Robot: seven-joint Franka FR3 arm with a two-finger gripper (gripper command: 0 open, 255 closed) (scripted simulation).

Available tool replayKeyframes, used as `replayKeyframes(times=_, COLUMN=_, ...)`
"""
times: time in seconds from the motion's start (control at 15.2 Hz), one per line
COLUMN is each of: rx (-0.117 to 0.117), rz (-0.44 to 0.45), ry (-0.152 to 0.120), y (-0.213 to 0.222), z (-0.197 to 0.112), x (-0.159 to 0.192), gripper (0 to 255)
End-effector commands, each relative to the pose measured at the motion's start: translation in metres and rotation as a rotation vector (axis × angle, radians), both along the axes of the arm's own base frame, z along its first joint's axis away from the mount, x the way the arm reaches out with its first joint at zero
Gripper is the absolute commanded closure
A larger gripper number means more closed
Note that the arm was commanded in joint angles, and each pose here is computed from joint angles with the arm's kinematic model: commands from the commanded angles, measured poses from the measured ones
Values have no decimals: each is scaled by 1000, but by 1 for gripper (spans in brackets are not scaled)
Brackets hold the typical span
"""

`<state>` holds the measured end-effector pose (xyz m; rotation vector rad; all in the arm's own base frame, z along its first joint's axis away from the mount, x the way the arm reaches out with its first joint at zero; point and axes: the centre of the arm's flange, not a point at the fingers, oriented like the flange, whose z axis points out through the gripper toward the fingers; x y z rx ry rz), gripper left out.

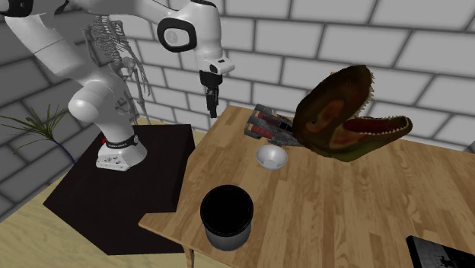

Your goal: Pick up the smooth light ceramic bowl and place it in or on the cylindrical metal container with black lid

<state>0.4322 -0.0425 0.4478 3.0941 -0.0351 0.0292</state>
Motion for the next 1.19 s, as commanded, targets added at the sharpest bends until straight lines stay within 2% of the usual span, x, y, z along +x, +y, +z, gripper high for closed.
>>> replayKeyframes(times=0.0, rx=7, rz=-11, ry=-3, y=-2, z=-18, x=18, gripper=0)
replayKeyframes(times=1.12, rx=68, rz=-98, ry=-12, y=-31, z=-178, x=174, gripper=0)
